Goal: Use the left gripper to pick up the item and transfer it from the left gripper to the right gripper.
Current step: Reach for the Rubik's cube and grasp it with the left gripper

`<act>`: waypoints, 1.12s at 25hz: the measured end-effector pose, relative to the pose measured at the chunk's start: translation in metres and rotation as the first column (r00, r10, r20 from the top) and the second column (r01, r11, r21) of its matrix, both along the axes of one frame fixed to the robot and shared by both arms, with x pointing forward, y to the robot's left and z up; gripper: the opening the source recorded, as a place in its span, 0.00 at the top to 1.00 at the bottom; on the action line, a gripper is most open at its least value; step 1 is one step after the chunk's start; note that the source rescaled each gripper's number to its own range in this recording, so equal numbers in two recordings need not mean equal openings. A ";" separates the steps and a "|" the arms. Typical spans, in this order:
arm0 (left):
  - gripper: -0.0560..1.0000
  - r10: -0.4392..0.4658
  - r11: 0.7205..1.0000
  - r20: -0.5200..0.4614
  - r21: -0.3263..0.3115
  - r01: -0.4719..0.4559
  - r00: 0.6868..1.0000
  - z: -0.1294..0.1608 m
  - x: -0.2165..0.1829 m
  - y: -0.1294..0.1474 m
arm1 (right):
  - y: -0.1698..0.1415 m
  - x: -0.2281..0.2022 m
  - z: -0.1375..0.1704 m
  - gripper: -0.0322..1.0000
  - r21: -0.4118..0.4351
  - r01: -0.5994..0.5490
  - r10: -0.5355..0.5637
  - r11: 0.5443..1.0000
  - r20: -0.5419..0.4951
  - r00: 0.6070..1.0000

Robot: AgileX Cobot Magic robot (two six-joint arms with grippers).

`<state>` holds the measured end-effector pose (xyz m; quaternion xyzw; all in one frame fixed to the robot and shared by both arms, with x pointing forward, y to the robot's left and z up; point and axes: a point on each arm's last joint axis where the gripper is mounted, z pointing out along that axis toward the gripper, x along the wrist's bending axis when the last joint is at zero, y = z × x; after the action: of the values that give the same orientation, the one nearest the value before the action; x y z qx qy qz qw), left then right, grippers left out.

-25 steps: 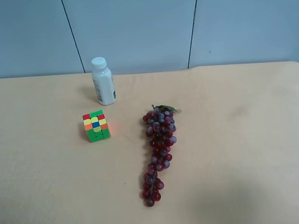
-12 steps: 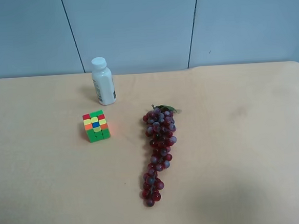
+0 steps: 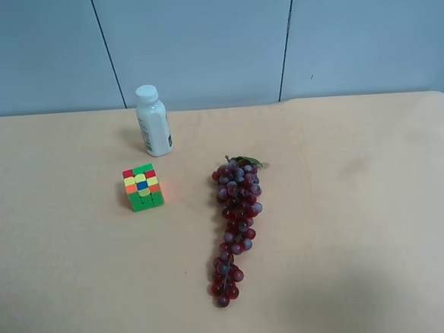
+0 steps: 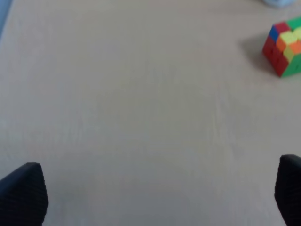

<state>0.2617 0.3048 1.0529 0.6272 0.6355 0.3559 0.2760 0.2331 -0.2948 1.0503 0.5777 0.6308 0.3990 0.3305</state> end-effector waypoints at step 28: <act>0.01 -0.202 0.964 -0.316 -0.229 0.132 0.927 0.056 0.179 -0.035 | 0.000 0.000 0.000 0.01 -0.001 0.000 0.000 1.000 0.000 1.000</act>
<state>0.4403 0.2698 1.1087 0.6993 0.6501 0.1517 0.2556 0.2331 -0.2949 1.0503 0.5777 0.6307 0.3987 0.3308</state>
